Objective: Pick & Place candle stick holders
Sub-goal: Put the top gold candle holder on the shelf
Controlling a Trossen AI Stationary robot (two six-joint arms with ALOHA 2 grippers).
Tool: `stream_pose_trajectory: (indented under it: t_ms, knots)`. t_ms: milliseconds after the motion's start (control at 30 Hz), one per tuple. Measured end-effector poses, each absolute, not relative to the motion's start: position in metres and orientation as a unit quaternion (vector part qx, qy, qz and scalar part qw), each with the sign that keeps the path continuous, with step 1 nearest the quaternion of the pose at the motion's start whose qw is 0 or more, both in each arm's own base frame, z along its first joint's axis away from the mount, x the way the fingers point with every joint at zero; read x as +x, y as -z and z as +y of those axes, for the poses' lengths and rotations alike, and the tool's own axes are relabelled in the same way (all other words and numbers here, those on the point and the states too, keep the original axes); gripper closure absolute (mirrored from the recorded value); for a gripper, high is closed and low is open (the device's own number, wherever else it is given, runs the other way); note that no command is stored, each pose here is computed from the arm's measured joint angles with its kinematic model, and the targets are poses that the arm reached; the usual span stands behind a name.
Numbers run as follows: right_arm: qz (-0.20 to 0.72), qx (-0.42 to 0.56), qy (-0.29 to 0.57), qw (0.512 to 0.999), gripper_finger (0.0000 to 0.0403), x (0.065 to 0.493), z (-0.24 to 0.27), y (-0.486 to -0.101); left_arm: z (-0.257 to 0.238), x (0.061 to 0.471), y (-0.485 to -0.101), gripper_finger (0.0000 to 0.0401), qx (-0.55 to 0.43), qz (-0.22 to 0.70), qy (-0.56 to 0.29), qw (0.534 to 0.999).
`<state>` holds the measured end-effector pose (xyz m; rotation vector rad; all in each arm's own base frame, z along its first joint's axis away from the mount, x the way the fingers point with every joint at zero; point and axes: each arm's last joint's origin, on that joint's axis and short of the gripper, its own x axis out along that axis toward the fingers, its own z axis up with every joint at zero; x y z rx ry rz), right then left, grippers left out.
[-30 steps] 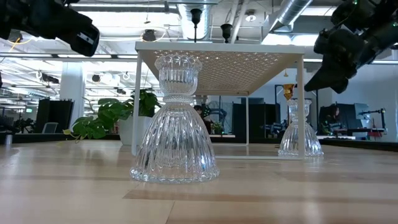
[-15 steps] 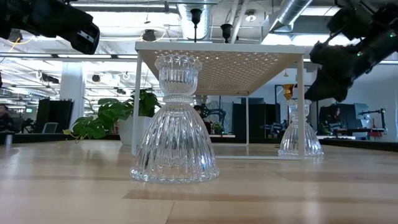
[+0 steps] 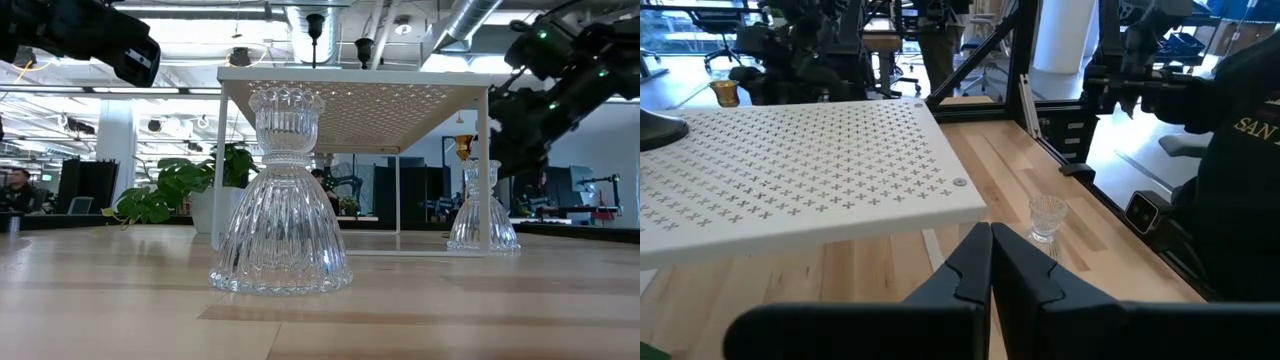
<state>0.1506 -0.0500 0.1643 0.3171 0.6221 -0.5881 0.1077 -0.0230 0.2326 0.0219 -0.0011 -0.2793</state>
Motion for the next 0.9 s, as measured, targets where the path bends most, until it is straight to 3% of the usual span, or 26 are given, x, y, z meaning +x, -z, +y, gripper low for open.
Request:
stream_pose_trajectory:
  t_ms: [233, 400, 567, 800, 900]
  knots:
    - [0.287, 0.128, 0.327, 0.891, 0.0188, 0.162, -0.062, -0.158, -0.023, 0.108, -0.233, 0.0394, 0.011, -0.001, 0.139, 0.99]
    - [0.281, 0.121, 0.336, 0.891, 0.0174, 0.17, -0.069, -0.152, -0.023, 0.108, -0.233, 0.0394, 0.011, -0.001, 0.139, 0.99]
    - [0.29, 0.124, 0.347, 0.883, 0.0232, 0.173, -0.075, -0.146, -0.023, 0.108, -0.233, 0.0394, 0.009, 0.0, 0.139, 0.99]
    - [0.297, 0.122, 0.343, 0.883, 0.0382, 0.172, -0.074, -0.145, -0.023, 0.108, -0.233, 0.0394, 0.009, -0.001, 0.139, 0.99]
    - [0.298, 0.113, 0.334, 0.887, 0.0388, 0.172, -0.071, -0.149, -0.023, 0.108, -0.233, 0.0394, 0.009, -0.001, 0.139, 0.99]
